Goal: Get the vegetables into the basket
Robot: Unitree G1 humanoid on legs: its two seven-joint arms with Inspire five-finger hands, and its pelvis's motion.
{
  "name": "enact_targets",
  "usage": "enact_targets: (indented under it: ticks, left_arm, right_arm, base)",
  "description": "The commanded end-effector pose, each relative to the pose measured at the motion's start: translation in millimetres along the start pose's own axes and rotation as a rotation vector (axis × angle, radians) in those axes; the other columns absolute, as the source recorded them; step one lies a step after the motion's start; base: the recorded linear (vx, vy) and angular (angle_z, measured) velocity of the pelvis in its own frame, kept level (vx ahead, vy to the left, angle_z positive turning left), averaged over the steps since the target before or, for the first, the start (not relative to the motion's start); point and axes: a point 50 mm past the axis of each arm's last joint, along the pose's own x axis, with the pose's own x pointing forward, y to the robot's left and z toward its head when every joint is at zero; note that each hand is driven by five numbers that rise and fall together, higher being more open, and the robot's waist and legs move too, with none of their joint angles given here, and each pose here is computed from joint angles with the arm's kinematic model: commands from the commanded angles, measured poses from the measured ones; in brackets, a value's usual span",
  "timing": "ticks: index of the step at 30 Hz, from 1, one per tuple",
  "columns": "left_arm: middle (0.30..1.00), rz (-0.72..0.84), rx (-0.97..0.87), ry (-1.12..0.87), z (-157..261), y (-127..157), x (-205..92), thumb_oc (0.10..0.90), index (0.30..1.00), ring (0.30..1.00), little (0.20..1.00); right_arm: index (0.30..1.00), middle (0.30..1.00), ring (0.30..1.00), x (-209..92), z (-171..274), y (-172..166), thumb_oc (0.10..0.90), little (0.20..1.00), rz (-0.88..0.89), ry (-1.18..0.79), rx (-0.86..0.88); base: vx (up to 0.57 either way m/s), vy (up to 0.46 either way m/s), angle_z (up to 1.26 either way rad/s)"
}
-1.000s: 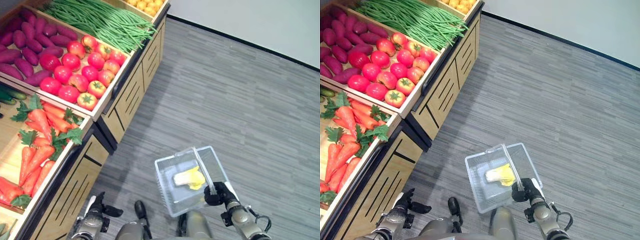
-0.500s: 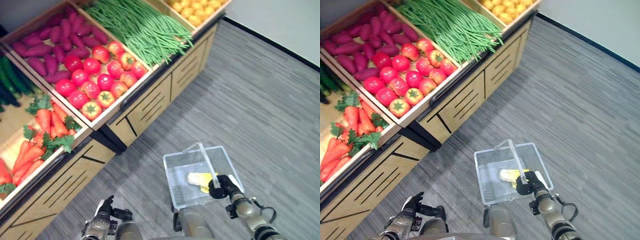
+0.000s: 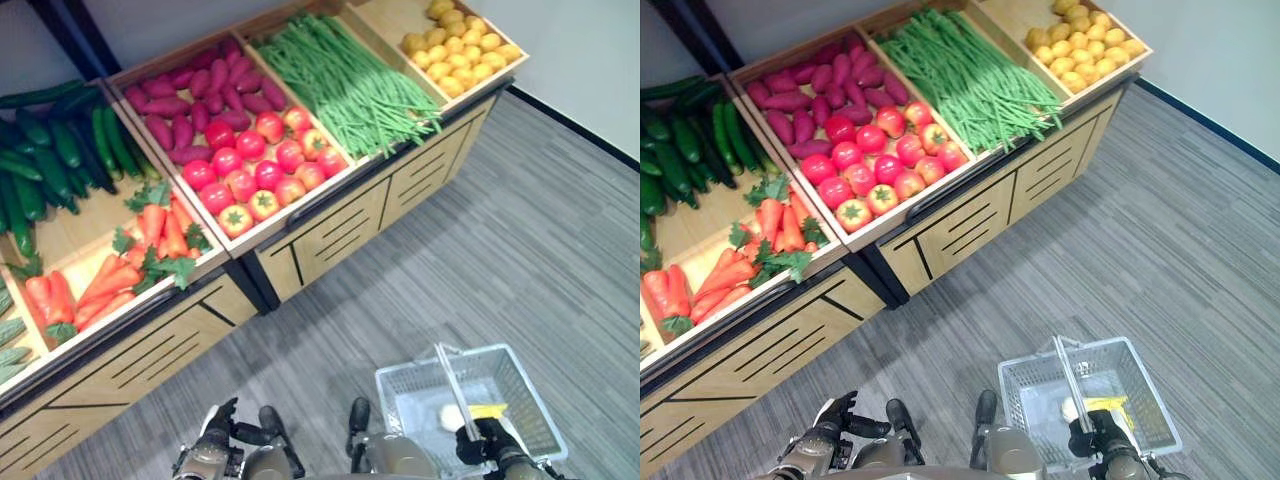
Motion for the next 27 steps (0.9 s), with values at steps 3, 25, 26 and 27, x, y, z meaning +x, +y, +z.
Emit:
enact_targets:
  ticks: [3, 25, 26, 27]
  left_arm:
    - [1.0, 0.081, 0.048, -0.039, 6, 33, 3, 0.9, 1.0, 1.0, 1.0]
    - [1.0, 0.296, -0.171, 0.098, -20, 58, -3, 0.9, 1.0, 1.0, 1.0]
    - [1.0, 0.371, -0.3, 0.121, -25, 65, -5, 0.9, 1.0, 1.0, 1.0]
    - [1.0, 0.434, -0.379, 0.119, -25, 72, -6, 0.9, 1.0, 1.0, 1.0]
  right_arm:
    - [0.3, 0.3, 0.3, 4, 29, 6, 0.4, 0.3, -0.001, -0.099, 0.053]
    - [0.3, 0.3, 0.3, 0, -3, 13, 0.4, 0.3, 0.017, 0.054, -0.012]
    - [0.3, 0.3, 0.3, -1, -5, 14, 0.4, 0.3, 0.019, 0.059, -0.022]
    - [0.3, 0.3, 0.3, -2, -7, 15, 0.4, 0.3, 0.018, 0.063, -0.028]
  base:
    - [0.1, 0.204, 0.13]
    - [0.09, -0.085, 0.27]
    - [0.05, -0.083, 0.13]
    - [0.03, -0.037, 0.0]
